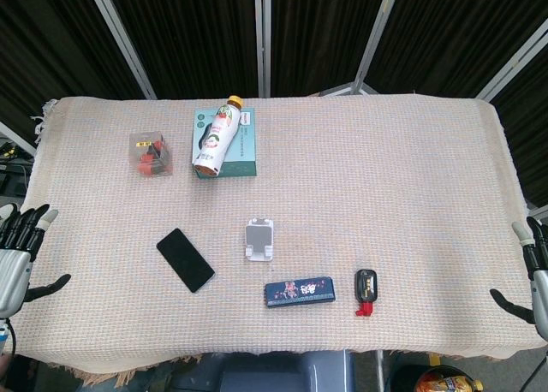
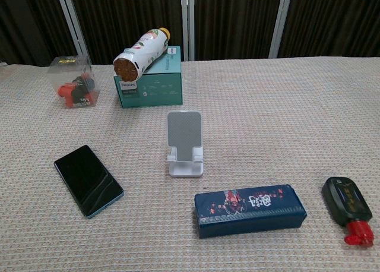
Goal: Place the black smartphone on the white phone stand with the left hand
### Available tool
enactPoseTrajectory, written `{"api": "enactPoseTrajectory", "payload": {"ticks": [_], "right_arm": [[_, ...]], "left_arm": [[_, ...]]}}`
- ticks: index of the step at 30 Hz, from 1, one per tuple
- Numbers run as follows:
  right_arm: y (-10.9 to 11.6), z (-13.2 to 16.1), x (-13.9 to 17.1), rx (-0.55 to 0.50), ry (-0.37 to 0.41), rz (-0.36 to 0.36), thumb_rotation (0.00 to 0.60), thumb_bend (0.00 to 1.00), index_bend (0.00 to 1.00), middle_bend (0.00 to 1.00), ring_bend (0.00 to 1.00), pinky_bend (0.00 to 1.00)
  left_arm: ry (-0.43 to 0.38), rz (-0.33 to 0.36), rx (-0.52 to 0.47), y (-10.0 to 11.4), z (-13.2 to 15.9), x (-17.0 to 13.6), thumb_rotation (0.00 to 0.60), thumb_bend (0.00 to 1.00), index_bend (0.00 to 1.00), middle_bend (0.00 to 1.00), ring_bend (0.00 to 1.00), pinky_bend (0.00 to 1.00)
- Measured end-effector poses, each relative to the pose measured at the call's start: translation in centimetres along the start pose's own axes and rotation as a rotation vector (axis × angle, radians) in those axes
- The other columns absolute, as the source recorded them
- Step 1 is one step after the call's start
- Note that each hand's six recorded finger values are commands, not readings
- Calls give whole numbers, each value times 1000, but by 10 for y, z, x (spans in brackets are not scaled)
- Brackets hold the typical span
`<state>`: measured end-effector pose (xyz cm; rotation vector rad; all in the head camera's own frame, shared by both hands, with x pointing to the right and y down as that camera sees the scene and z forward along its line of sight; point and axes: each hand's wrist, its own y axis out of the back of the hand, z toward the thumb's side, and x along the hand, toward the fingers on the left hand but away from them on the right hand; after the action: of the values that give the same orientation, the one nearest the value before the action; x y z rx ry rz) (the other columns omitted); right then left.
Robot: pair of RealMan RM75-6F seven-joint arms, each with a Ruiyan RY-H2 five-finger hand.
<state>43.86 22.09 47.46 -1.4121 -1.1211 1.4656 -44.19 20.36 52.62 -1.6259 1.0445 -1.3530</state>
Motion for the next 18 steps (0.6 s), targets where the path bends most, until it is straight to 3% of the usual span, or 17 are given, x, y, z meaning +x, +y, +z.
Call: {"api": "enactPoseTrajectory", "payload": {"ticks": [10,18], "right_arm": [[0,2,-1,-13,3,12,600,0,0,0,0,0],[-8,-3,-7,7,-27,37,600,0,0,0,0,0]], "left_arm": [[-9,-36,17,-10,2,6,600,0,0,0,0,0],[-162,-188,91,-56,33,56,600,0,0,0,0,0]]}}
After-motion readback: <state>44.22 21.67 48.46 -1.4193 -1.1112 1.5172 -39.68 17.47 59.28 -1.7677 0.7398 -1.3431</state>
